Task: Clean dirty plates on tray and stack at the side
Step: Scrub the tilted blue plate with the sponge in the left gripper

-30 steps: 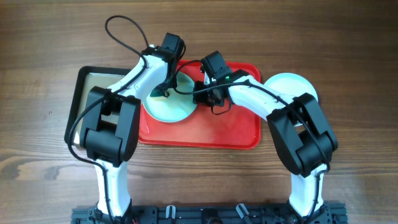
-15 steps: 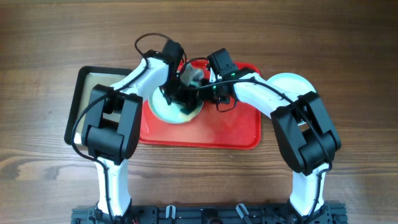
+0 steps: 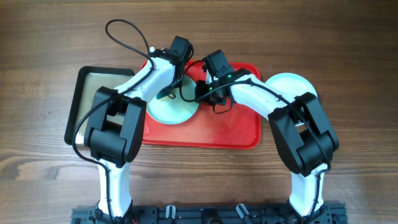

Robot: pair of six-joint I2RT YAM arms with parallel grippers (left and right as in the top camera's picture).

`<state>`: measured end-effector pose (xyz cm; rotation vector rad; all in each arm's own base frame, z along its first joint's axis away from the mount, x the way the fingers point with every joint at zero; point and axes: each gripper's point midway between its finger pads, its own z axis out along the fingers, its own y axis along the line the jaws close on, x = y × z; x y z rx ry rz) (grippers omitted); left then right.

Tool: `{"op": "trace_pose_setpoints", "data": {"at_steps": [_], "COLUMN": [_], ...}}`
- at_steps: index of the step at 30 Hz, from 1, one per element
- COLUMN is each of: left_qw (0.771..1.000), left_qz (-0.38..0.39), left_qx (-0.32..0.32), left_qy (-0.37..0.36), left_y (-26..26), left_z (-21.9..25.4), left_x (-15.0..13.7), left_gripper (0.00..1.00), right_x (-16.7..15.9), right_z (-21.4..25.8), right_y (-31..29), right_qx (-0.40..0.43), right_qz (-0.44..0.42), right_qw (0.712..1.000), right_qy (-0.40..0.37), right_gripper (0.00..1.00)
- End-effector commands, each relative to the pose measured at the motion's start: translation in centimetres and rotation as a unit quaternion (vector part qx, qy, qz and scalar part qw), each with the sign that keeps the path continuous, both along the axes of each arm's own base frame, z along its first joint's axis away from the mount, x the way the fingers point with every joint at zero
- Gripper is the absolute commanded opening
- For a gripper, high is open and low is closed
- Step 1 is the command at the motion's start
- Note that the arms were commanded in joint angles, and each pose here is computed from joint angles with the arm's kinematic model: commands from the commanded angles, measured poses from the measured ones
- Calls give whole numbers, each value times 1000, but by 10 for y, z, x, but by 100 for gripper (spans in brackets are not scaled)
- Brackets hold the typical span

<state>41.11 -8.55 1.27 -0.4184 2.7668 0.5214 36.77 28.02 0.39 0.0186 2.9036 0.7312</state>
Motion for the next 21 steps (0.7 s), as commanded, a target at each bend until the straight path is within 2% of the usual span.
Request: {"op": "trace_pose_setpoints", "data": {"at_steps": [1, 3, 5, 6, 8, 10, 12, 15, 16, 18, 19, 20, 21], "left_qw": [992, 991, 967, 946, 881, 832, 824, 828, 837, 940, 972, 987, 992], "left_qz": [24, -23, -115, -160, -246, -302, -316, -334, -332, -175, -96, -46, -22], "left_qx": [109, 33, -99, -163, -304, -380, -393, -392, -384, -258, -195, -146, -119], "left_qy": [56, 125, 203, 231, 267, 268, 259, 223, 203, 136, 94, 53, 22], "left_y": [48, 25, -20, -42, -90, -115, -121, -127, -128, -86, -61, -42, -32], "left_z": [-13, -28, -42, -44, -34, -23, -21, -23, -26, -44, -46, -44, -41], "left_x": [-28, -44, -65, -75, -98, -108, -107, -90, -78, -34, -18, -4, 6], "left_gripper": [4, 4, 4, 4, 4, 4, 4, 4, 4, 4, 4, 4, 4], "right_x": [-7, -7, -7, -7, -7, -8, -8, -8, -8, -8, -8, -9, -9], "right_z": [-10, -10, -10, -10, -10, -10, -10, -10, -10, -10, -10, -10, -10], "right_y": [-5, -5, -5, -5, -5, -4, -4, -4, -5, -5, -5, -5, -5], "right_qx": [-7, -7, -7, -7, -7, -6, -5, -6, -6, -6, -6, -7, -7], "right_qz": [1, 1, 1, 1, 1, 2, 2, 2, 2, 2, 1, 2, 2], "right_qw": [1000, 1000, 1000, 1000, 1000, 1000, 1000, 1000, 1000, 1000, 1000, 1000, 1000], "right_qy": [21, 20, 21, 21, 21, 21, 21, 21, 21, 22, 22, 23, 24], "right_gripper": [4, 4, 4, 4, 4, 4, 4, 4, 4, 4, 4, 4, 4]}}
